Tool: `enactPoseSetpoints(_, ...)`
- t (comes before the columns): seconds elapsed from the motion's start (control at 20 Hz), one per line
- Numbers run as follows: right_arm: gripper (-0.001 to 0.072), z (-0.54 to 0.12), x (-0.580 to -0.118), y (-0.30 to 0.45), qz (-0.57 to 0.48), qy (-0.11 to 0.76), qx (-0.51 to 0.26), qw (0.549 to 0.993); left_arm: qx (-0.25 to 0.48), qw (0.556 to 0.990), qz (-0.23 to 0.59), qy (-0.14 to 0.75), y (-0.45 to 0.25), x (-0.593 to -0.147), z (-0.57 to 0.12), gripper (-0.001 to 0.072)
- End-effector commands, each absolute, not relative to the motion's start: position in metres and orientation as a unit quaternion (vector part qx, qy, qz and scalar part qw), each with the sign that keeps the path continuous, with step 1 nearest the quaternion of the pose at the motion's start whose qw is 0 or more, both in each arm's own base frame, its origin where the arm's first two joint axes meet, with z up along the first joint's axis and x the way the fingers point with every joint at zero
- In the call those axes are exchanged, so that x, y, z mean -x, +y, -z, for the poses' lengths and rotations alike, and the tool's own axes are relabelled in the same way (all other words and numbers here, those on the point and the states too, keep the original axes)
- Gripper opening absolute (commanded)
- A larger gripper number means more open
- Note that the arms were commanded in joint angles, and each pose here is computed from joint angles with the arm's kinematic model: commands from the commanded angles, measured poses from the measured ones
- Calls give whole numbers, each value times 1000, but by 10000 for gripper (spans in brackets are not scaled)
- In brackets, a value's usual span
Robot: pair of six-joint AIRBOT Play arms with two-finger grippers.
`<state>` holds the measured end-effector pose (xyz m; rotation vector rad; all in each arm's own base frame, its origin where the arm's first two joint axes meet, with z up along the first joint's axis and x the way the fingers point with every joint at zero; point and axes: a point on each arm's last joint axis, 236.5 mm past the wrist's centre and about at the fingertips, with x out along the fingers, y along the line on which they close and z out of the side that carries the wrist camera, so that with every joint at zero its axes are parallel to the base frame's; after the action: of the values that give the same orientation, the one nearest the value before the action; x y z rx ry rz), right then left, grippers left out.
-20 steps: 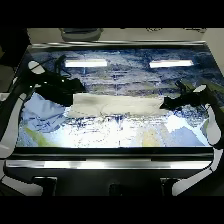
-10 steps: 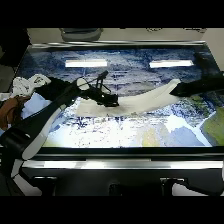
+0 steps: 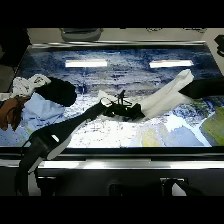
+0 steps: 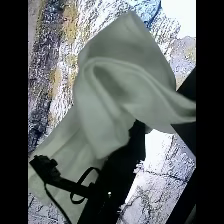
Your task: Fold the shirts.
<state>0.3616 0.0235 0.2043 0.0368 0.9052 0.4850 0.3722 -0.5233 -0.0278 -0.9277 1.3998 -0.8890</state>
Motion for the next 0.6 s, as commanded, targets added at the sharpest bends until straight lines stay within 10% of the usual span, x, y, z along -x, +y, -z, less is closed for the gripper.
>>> enactPoseSetpoints(0.0,55,-216,-373,24,-226,401,-22,887,425,574,397,577,-529,-381,18,30)
enactPoseSetpoints(0.3,55,-187,-418,110,-322,388,-29,863,218,755,357,506,-355,-455,-74,30)
enactPoseSetpoints(0.55,56,-119,-452,255,-401,389,-53,828,181,873,235,388,-172,-488,-198,31)
